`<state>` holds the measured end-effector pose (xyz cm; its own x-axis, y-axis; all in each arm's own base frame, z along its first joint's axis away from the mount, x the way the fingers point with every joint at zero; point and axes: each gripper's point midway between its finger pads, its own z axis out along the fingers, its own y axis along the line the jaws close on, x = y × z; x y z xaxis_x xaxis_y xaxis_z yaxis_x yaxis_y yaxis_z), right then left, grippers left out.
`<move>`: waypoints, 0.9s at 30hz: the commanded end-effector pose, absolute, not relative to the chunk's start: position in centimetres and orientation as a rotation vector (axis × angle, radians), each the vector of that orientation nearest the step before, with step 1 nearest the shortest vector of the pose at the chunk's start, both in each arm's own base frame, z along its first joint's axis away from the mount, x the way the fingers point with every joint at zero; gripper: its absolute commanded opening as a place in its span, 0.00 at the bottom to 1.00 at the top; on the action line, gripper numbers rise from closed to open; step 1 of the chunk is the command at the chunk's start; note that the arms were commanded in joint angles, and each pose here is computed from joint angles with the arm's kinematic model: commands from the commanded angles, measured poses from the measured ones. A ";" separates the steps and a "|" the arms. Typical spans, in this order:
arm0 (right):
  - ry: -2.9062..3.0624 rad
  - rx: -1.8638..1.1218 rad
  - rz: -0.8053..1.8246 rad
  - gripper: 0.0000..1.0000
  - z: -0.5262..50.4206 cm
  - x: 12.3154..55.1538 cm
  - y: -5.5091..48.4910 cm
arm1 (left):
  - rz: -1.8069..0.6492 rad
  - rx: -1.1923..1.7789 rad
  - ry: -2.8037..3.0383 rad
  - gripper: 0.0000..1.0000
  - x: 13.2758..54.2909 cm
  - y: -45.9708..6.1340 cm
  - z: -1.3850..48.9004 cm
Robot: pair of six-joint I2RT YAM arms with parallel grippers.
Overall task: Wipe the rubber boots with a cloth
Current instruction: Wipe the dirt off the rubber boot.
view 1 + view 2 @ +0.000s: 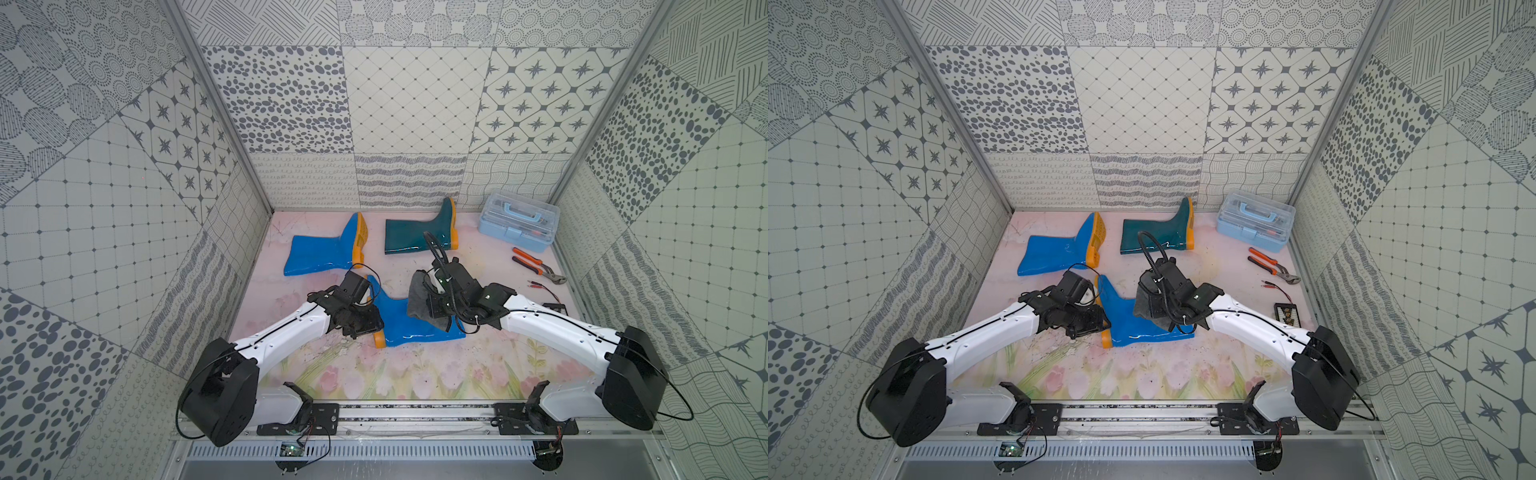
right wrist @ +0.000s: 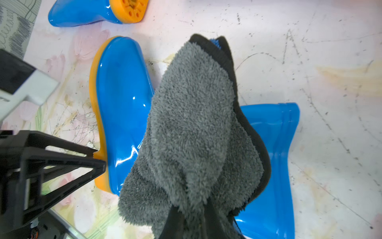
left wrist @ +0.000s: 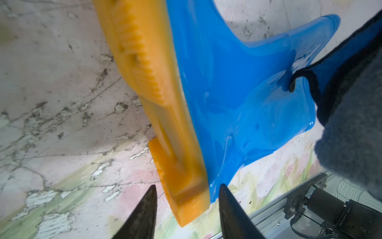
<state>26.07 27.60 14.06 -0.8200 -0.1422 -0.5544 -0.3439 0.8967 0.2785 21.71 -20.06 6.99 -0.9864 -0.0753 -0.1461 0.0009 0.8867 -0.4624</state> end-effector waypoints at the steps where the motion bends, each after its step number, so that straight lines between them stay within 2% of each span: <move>1: 2.497 -0.335 0.591 0.00 14.4 26.0 30.6 | -0.794 -0.049 2.893 0.41 21.9 -21.1 5.5; 9: 2.514 -0.429 0.719 0.00 12.1 24.5 36.3 | -0.732 -0.109 2.918 0.01 21.3 -20.0 3.6; 12: 2.556 -0.396 0.628 0.00 10.0 25.6 34.5 | -0.702 -0.115 2.927 0.00 21.4 -19.7 3.3; 17: 2.660 -0.229 0.440 0.00 6.7 27.3 25.9 | -0.683 -0.102 2.941 0.00 21.4 -19.7 3.1; 20: 2.658 -0.184 0.370 0.00 6.9 27.5 22.4 | -0.680 -0.090 2.952 0.00 21.3 -19.7 3.0; 23: 2.629 -0.229 0.427 0.00 8.3 28.1 23.9 | -0.682 -0.086 2.955 0.00 21.2 -19.7 2.8; 27: 2.610 -0.378 0.524 0.00 9.3 28.9 30.2 | -0.676 -0.089 2.957 0.00 21.2 -19.6 2.5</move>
